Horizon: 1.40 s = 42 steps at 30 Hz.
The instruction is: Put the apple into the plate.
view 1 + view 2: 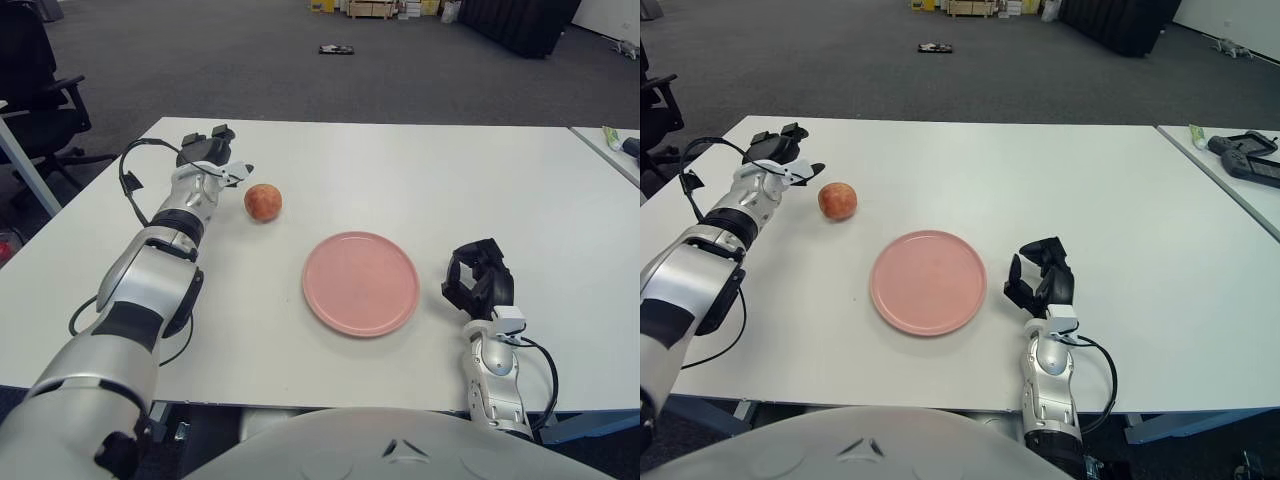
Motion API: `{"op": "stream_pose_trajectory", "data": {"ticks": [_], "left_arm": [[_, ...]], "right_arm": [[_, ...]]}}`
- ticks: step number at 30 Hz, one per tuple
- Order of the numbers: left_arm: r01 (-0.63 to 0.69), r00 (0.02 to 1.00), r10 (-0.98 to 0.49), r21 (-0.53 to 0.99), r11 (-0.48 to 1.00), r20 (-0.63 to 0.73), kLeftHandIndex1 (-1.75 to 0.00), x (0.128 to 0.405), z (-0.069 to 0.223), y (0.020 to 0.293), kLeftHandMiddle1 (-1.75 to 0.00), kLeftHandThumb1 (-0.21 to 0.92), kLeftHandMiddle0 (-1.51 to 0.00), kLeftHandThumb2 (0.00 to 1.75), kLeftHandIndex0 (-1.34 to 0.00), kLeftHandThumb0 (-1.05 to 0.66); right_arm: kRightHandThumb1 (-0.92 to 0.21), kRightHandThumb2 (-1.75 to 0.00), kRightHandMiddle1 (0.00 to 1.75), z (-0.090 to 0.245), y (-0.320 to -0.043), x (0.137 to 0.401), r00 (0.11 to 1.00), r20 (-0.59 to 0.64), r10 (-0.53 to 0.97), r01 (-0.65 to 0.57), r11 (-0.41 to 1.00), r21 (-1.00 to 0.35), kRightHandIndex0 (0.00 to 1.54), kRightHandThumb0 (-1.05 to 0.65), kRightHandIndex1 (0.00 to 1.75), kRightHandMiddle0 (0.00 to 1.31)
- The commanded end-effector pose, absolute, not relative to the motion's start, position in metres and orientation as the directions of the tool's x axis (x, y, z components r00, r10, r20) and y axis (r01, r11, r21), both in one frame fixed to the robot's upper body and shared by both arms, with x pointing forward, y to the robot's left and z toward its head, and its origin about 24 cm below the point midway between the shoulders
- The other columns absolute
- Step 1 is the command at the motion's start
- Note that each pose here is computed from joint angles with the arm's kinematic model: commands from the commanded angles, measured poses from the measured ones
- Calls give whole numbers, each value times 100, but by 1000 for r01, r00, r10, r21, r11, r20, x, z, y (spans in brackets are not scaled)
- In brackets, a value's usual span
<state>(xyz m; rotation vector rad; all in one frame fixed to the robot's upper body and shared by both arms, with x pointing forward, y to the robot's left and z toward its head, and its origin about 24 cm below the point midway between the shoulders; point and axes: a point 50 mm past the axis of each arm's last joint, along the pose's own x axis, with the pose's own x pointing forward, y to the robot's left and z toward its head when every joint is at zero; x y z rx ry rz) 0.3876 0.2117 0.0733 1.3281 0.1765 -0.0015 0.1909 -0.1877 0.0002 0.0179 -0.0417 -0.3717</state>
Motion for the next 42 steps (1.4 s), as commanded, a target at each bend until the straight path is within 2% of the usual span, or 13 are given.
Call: {"op": "stream_pose_trajectory", "data": {"ticks": [1,13,30,42], "left_arm": [[112,989,69,974,195,-128,-13,393,82,205,0,92,0,66,0,-105],[209,978,1,970,123,-211,-1,394,76,190,0,92,0,63,0,-105],[280,958,-92,958,66,-273,0,392,69,177,0,92,0,64,0,-104],[430,894,-152,902,27,-422,-5,390,66,175,0,92,0,62,-1,-100]], "right_arm": [[-55,-103,175,5,-190,193,926,64,-371,370,928,38,62,-41,137,43],[-54,-104,175,6,-190,190,917,62,-395,394,919,19,62,-41,138,43],[-56,-102,175,6,-189,188,921,66,-385,386,923,-4,62,-41,140,42],[-55,-103,175,5,-189,189,921,60,-385,385,923,5,62,-41,139,43]]}}
